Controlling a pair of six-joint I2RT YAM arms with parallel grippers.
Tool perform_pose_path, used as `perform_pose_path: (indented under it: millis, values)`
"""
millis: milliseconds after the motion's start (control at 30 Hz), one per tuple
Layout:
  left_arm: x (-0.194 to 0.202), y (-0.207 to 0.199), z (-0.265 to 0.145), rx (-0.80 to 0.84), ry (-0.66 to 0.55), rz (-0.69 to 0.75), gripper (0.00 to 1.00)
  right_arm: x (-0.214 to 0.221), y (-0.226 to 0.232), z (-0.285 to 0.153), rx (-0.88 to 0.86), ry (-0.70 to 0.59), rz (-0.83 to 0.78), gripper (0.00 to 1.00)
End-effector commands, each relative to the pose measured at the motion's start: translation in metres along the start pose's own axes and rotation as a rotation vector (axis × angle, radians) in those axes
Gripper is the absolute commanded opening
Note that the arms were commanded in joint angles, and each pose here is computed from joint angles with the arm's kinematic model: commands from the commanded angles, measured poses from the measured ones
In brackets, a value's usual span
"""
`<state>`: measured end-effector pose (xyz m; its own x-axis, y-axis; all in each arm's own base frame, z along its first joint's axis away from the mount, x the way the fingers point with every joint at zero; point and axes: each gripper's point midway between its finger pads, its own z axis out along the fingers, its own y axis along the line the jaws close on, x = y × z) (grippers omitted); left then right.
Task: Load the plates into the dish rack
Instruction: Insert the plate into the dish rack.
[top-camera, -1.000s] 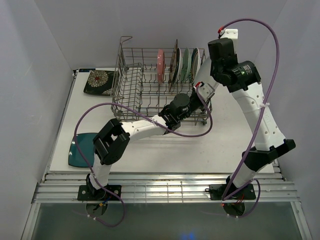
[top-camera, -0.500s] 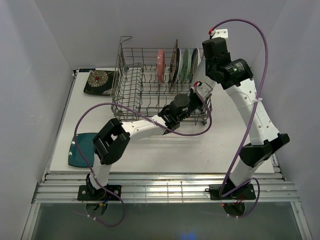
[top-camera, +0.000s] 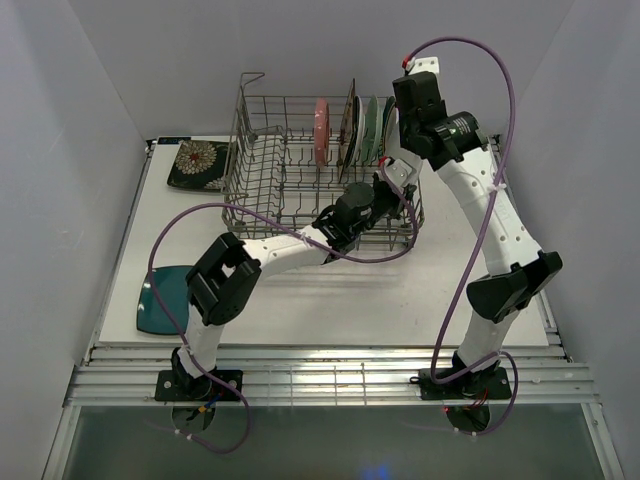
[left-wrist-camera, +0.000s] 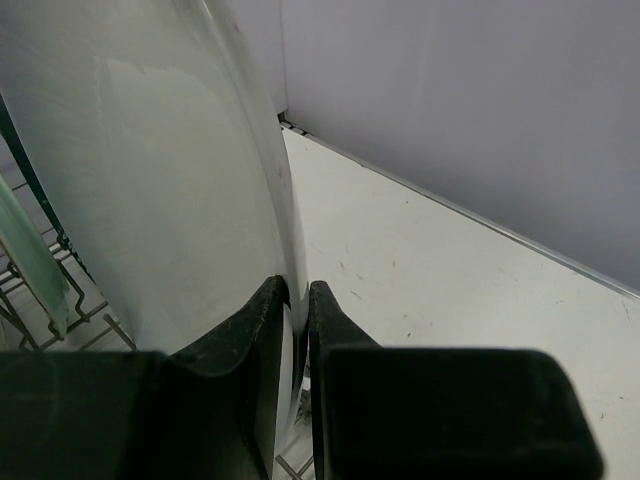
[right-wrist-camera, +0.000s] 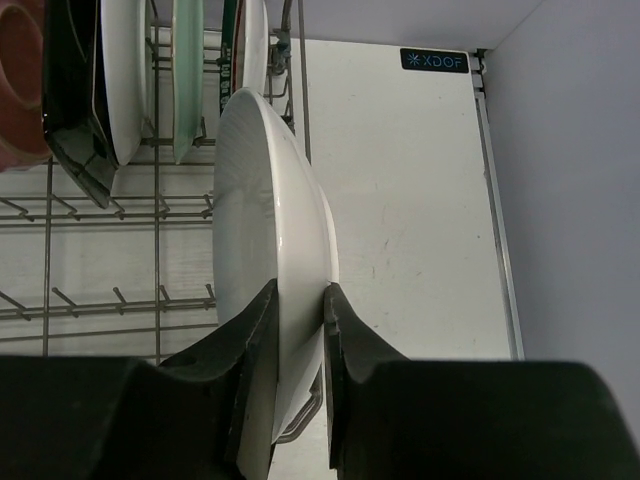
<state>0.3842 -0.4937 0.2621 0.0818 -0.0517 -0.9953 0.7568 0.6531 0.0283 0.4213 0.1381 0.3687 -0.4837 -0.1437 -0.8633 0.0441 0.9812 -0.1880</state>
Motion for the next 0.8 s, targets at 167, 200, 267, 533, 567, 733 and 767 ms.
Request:
perform_pose_path:
  millis: [167, 200, 267, 533, 567, 733, 767]
  values:
    - [-0.045, -0.001, 0.005, 0.036, -0.128, -0.084, 0.0, -0.033, 0.03, -0.001, -0.181, -0.107, 0.112, 0.08]
    - [-0.044, -0.001, 0.005, 0.036, -0.127, -0.084, 0.0, -0.031, 0.03, 0.0, -0.182, -0.103, 0.111, 0.08]
    - [-0.04, -0.002, 0.007, 0.039, -0.116, -0.08, 0.0, -0.031, 0.027, 0.002, -0.186, -0.107, 0.118, 0.08]
    - [-0.03, -0.004, 0.008, 0.047, -0.088, -0.085, 0.0, -0.022, 0.019, 0.017, -0.192, -0.084, 0.125, 0.08]
    - [-0.031, -0.005, 0.008, 0.05, -0.09, -0.084, 0.0, -0.022, 0.017, 0.018, -0.189, -0.085, 0.126, 0.08]
    - [-0.032, -0.008, 0.009, 0.057, -0.084, -0.079, 0.17, -0.021, 0.01, 0.018, -0.168, -0.089, 0.138, 0.1]
    - [-0.031, -0.009, 0.009, 0.059, -0.082, -0.079, 0.2, -0.019, 0.008, 0.019, -0.165, -0.084, 0.138, 0.1]
